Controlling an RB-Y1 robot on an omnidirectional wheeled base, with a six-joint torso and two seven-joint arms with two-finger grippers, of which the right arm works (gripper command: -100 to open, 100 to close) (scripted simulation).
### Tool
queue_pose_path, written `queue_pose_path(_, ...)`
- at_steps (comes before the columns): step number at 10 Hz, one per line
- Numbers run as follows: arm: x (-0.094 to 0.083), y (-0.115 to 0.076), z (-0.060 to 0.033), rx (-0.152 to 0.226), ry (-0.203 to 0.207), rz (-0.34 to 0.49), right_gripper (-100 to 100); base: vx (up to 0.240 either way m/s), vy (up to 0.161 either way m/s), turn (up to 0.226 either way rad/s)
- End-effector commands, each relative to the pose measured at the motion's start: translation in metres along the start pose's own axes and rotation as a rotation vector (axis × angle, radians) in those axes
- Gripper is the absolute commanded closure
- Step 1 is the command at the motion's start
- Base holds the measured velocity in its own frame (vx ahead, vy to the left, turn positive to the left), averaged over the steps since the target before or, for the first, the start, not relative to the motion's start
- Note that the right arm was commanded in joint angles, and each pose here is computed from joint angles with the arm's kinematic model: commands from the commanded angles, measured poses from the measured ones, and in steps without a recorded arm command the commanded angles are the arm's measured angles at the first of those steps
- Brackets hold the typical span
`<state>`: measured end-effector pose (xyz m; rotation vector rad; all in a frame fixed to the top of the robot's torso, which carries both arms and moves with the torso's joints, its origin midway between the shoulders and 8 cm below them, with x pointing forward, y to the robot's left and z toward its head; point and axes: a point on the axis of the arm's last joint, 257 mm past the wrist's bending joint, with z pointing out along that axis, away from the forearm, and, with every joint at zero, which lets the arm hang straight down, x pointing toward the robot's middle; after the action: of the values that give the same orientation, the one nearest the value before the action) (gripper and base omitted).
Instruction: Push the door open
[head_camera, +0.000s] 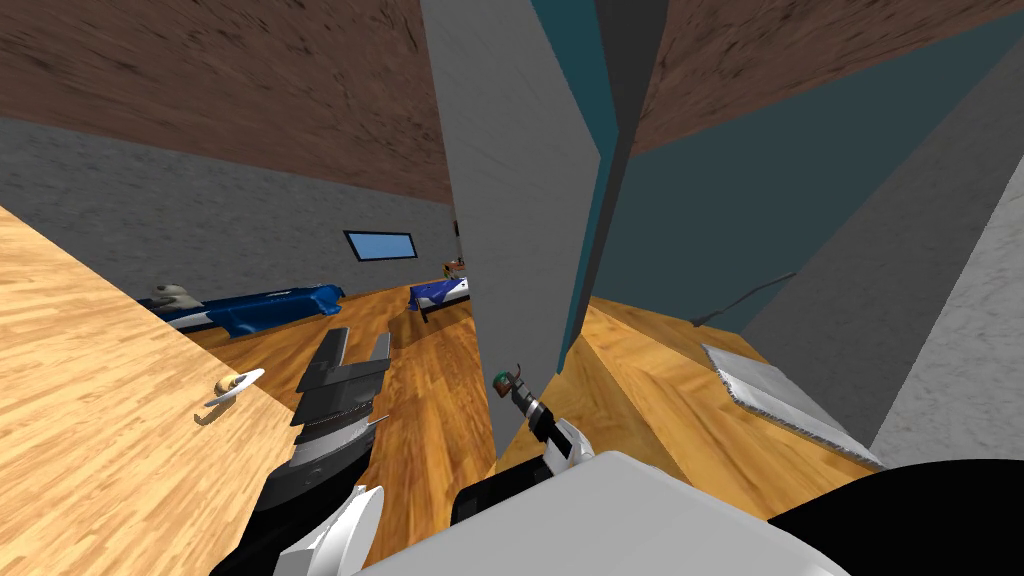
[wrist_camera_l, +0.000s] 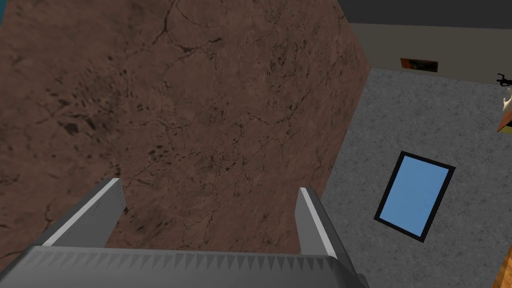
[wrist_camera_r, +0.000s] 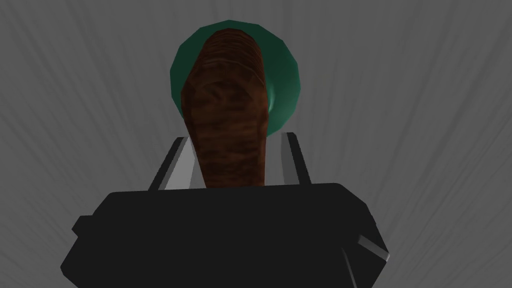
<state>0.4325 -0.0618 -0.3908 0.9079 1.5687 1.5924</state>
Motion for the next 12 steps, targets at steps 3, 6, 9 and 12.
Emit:
queue_pose_path(3, 0.000, 0.000, -0.0003, 0.001, 0.000, 0.000, 100, -0.013, -0.006, 0.008)
queue_pose_path(6, -0.008, 0.001, 0.0014, -0.001, -0.017, -0.005, 100, 0.025, 0.019, -0.008)
queue_pose_path(9, -0.019, 0.001, 0.0004, 0.001, -0.043, -0.009, 100, 0.119, 0.100, -0.036)
queue_pose_path(12, -0.037, 0.001, -0.0016, 0.003, -0.087, -0.015, 100, 0.146, 0.123, -0.039)
